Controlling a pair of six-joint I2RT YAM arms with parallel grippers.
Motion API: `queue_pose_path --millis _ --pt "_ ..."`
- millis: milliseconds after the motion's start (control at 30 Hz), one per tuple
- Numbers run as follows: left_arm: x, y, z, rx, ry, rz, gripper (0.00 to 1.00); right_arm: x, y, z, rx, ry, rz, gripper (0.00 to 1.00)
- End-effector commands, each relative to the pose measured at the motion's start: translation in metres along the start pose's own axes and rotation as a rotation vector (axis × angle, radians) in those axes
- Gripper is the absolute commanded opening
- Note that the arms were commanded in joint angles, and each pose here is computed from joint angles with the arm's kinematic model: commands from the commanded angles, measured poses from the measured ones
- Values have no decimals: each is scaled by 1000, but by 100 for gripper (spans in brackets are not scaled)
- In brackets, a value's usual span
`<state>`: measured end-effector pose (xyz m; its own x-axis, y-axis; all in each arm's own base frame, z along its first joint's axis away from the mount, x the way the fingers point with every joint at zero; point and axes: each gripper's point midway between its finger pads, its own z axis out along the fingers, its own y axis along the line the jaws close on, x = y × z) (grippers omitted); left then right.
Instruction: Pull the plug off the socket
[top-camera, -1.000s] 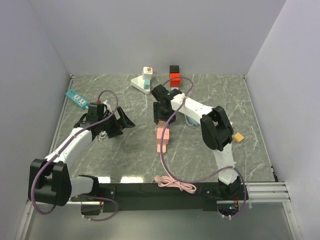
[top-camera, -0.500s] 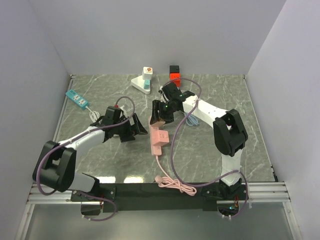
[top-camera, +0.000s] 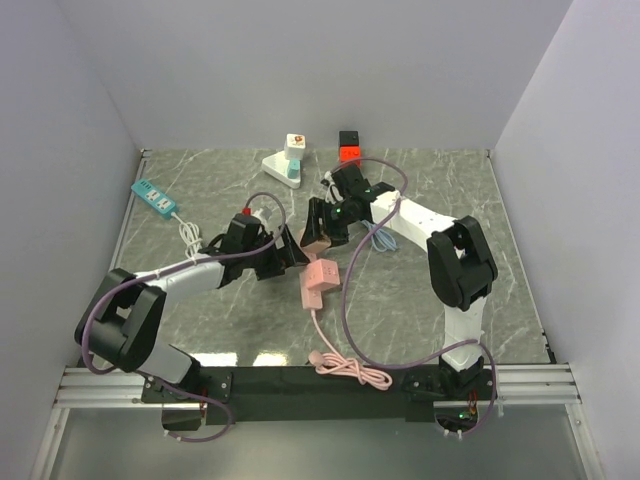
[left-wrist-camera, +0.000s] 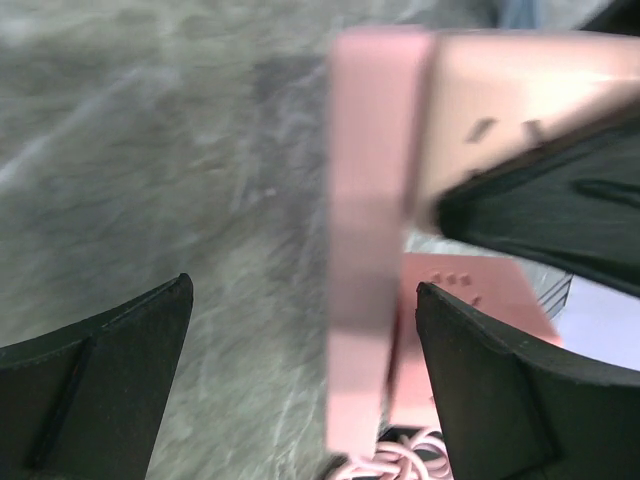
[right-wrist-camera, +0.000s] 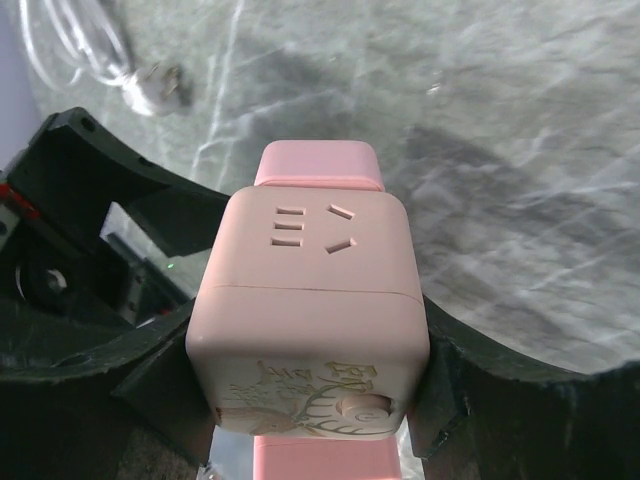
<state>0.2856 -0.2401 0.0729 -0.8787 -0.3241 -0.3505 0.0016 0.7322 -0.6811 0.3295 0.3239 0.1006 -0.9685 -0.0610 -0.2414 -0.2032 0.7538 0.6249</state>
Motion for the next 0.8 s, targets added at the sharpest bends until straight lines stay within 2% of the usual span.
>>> queue_pose_path --millis 0,100,200,300,467,500,533,633,767 --pt "-17 -36 -7 112 -115 45 99 -4 43 -11 -152 4 -2 0" --pt "-16 -35 -3 93 -114 56 97 -2 46 -11 -166 21 16 0" --pt "-15 -31 6 68 -107 71 91 -2 51 -11 -189 29 35 0" --pt "-11 -24 17 47 -94 78 76 -3 56 -14 -215 27 53 0" --pt "-5 -15 26 26 -78 66 45 -5 63 -20 -229 12 56 0" --pt "-5 -13 26 17 -82 61 37 -6 64 -21 -229 11 57 0" --pt "-5 -12 26 8 -84 59 23 -5 63 -21 -225 12 57 0" --pt "-9 -8 27 -28 -91 55 0 -1 59 -27 -191 25 48 0" --pt "-10 12 29 -123 -92 55 0 -6 47 -44 -129 42 -27 0"
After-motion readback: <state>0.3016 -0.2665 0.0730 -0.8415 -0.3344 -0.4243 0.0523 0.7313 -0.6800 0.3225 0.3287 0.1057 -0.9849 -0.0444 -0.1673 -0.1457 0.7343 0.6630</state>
